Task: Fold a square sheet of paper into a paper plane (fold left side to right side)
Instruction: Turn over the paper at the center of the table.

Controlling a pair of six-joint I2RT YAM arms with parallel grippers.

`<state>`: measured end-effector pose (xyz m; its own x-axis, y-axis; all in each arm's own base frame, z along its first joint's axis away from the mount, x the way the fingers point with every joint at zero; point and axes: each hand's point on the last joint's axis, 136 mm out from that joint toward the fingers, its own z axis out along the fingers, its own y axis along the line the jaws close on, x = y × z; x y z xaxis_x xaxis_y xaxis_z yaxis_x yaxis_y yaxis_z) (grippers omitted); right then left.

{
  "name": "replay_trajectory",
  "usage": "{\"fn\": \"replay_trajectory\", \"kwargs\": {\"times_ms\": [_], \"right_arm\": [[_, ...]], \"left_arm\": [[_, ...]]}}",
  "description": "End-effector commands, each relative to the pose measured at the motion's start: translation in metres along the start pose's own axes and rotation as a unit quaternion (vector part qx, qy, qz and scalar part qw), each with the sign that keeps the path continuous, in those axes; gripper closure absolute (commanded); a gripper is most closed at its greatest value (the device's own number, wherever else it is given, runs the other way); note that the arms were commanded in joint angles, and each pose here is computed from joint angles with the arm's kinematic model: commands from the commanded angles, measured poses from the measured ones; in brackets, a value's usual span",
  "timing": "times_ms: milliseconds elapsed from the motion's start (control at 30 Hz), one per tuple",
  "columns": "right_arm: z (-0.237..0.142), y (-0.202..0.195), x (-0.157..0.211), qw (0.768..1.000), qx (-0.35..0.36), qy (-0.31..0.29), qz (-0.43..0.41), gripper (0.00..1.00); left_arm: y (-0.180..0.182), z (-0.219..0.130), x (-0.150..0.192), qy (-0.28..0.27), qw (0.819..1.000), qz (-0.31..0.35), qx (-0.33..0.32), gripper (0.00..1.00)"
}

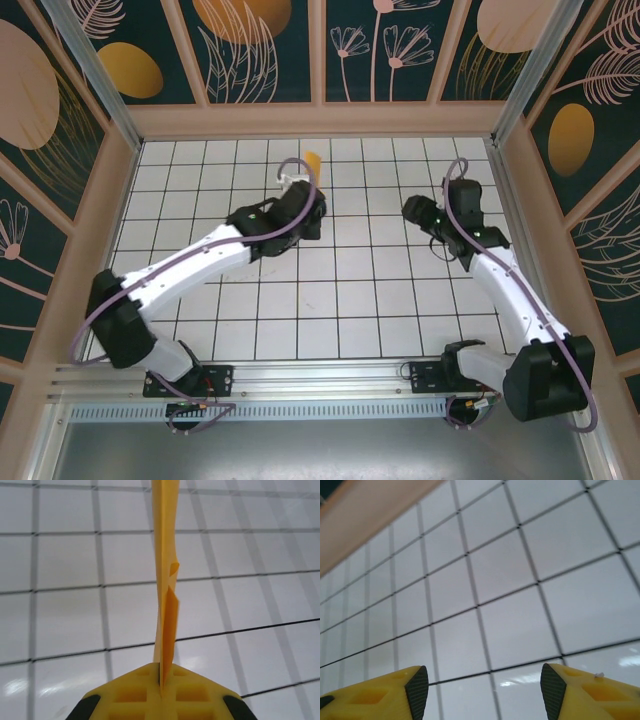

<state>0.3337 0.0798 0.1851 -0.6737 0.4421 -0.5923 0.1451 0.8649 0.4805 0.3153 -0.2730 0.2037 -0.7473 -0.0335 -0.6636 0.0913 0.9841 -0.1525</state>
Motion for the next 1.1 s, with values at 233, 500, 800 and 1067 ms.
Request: {"fn": "replay_trajectory", "kwargs": {"times_ms": [233, 500, 800, 1067], "right_arm": [[-0.007, -0.045, 0.022, 0.998, 0.061, 0.001, -0.008, 0.34], [-0.011, -0.05, 0.026, 0.999, 0.052, 0.002, -0.007, 0.34], [-0.006, -0.056, 0.037, 0.999, 0.042, 0.02, -0.002, 0.34], [0.0, -0.054, 0.047, 0.999, 0.024, 0.041, 0.0, 0.34]], "left_arm": [[0.052, 0.03, 0.039, 0.064, 0.934, 0.139, -0.324, 1.0], [0.028, 0.085, 0.088, 0.156, 0.929, 0.15, -0.299, 0.99], [-0.009, 0.128, 0.127, 0.24, 0.93, 0.152, -0.232, 0.9], [-0.044, 0.144, 0.114, 0.255, 0.942, 0.139, -0.166, 0.62]]}}
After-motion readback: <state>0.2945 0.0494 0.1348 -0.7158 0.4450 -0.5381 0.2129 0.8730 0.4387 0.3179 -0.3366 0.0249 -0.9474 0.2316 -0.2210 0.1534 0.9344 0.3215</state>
